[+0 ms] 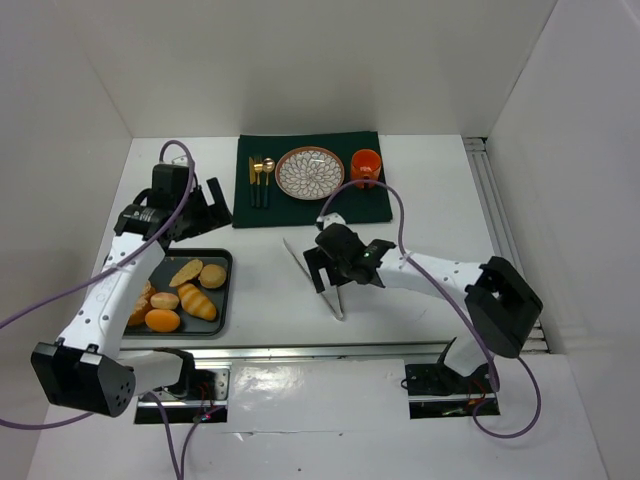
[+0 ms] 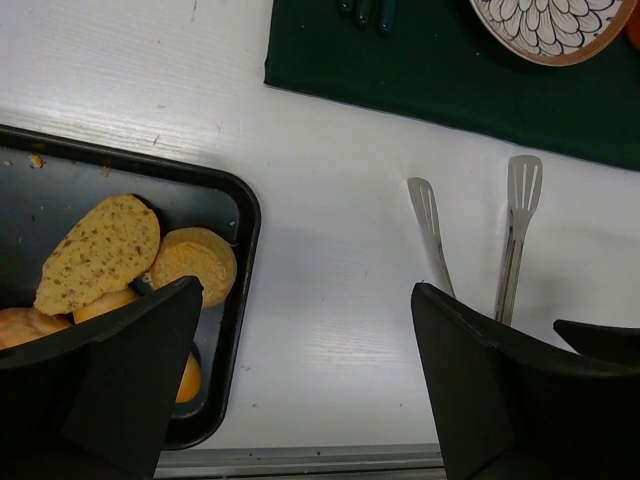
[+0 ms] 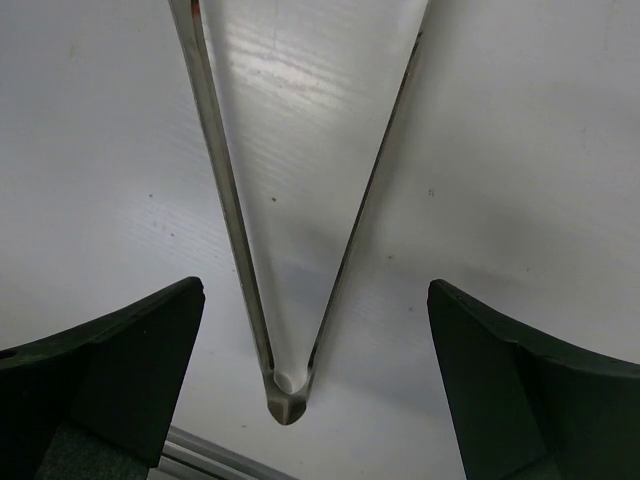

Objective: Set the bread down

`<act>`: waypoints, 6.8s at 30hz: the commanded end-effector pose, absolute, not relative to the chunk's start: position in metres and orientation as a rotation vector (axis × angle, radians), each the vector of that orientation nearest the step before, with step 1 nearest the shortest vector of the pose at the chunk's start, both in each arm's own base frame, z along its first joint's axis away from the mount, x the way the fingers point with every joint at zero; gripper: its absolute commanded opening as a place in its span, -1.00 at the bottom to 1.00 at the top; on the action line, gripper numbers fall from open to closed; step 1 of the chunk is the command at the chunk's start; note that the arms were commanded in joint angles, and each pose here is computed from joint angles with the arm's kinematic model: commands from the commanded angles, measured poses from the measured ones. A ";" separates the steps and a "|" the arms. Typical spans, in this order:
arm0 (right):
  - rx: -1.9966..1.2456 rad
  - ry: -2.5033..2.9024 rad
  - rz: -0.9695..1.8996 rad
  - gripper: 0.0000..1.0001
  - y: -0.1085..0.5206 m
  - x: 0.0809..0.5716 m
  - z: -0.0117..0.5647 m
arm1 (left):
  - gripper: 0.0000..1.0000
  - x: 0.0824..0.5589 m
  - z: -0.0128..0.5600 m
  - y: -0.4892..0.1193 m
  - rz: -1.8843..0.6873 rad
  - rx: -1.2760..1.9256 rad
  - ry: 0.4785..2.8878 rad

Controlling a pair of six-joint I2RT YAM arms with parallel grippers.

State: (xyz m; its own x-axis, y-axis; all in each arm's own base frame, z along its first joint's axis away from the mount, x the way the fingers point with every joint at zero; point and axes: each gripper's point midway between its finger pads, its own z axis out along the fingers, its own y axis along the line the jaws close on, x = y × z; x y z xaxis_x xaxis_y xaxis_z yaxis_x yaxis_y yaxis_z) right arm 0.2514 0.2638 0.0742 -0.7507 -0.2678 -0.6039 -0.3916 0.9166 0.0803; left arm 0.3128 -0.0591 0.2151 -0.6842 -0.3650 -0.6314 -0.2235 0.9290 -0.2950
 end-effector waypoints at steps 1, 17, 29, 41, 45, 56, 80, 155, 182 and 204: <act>-0.586 2.492 0.236 1.00 0.262 0.244 0.057 | 0.98 0.316 0.227 -0.053 -0.250 -0.450 2.290; -0.549 2.448 0.202 0.85 0.300 0.261 0.023 | 0.98 0.318 0.215 -0.050 -0.228 -0.456 2.324; -0.608 2.293 0.343 -0.48 0.338 0.252 0.103 | 0.98 0.319 0.248 -0.032 -0.167 -0.464 2.256; -0.886 2.265 0.659 -0.22 0.429 0.210 0.161 | 0.98 0.318 0.268 -0.004 -0.110 -0.525 2.213; -0.908 2.281 0.717 -0.06 0.443 0.206 0.171 | 0.98 0.319 0.284 -0.002 -0.115 -0.503 2.175; -0.955 2.306 0.685 0.17 0.453 0.207 0.164 | 0.98 0.316 0.284 0.008 -0.091 -0.527 2.181; -1.122 2.306 0.614 0.21 0.475 0.185 0.136 | 0.98 0.309 0.274 0.010 -0.099 -0.540 2.192; -0.144 2.078 0.391 0.42 0.295 0.494 0.226 | 0.78 0.283 0.167 0.056 0.023 -0.901 2.437; -0.023 2.352 0.334 0.46 0.255 0.451 0.090 | 0.81 0.285 0.158 0.047 -0.083 -0.878 2.436; -0.143 2.312 0.393 -1.00 0.256 0.400 0.119 | 0.81 0.284 0.163 0.047 -0.086 -0.871 2.418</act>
